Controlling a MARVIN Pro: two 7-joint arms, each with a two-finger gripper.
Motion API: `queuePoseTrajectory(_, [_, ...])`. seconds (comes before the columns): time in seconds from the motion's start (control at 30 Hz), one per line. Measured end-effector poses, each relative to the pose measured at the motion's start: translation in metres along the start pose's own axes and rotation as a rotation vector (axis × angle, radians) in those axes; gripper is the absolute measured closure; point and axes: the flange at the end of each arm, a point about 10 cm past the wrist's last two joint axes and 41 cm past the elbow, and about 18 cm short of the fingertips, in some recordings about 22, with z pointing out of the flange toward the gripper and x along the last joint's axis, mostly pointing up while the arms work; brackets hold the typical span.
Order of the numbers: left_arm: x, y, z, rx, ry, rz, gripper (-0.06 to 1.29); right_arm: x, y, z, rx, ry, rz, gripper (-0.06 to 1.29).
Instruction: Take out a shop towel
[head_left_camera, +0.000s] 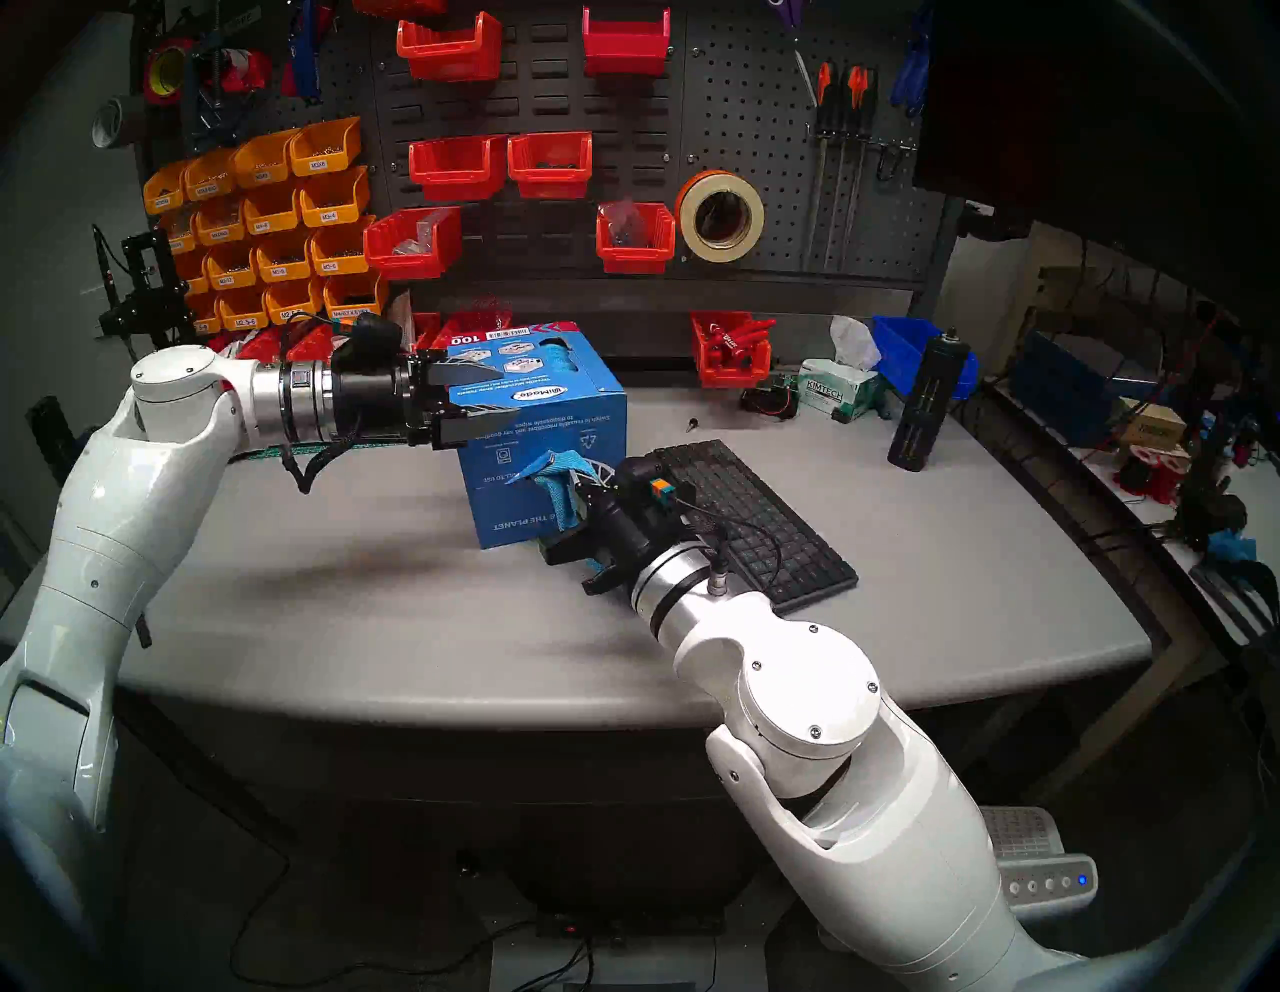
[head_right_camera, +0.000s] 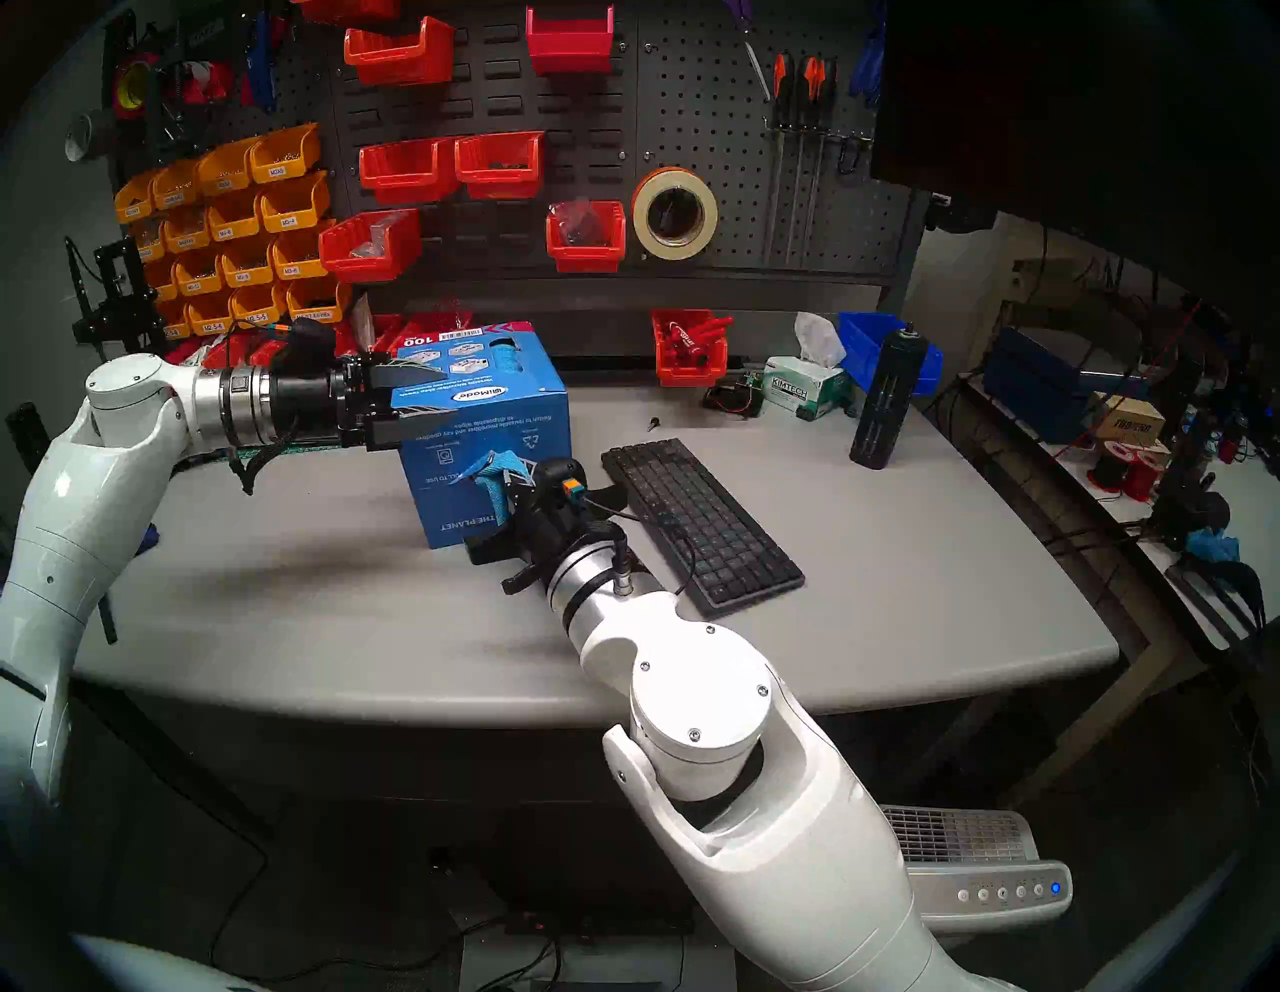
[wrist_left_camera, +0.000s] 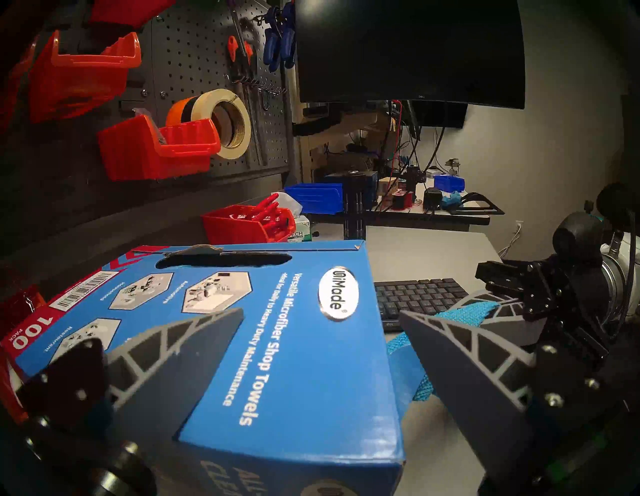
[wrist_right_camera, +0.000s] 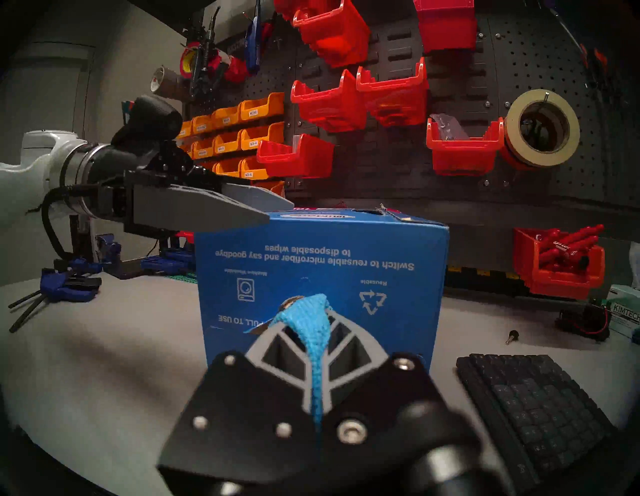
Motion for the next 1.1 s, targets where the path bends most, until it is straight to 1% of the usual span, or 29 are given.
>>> queuePoseTrajectory(0.1, [0.0,0.0,0.002,0.0,0.003,-0.005,0.0,0.004,0.002,-0.009,-0.019,0.006,-0.01,1.26])
queuePoseTrajectory(0.23, [0.0,0.0,0.004,0.0,0.005,-0.009,0.0,0.009,0.005,-0.015,-0.038,0.018,-0.024,1.26])
queuePoseTrajectory(0.33, [0.0,0.001,0.005,0.001,0.006,-0.013,0.0,0.017,0.009,-0.02,-0.059,0.037,-0.044,1.26])
queuePoseTrajectory(0.5, [0.0,0.001,0.006,0.001,0.007,-0.016,0.0,0.034,0.014,-0.025,-0.079,0.083,-0.078,1.26])
queuePoseTrajectory(0.67, [0.001,0.001,0.006,0.002,0.007,-0.02,0.0,0.052,0.015,-0.028,-0.08,0.128,-0.11,1.26])
queuePoseTrajectory(0.73, [0.001,0.001,0.005,0.0,0.007,-0.022,0.0,0.057,0.015,-0.028,-0.074,0.133,-0.12,1.26])
queuePoseTrajectory(1.1, [0.001,0.001,0.001,-0.009,0.006,-0.03,0.0,0.075,0.016,-0.019,-0.032,0.1,-0.182,1.26])
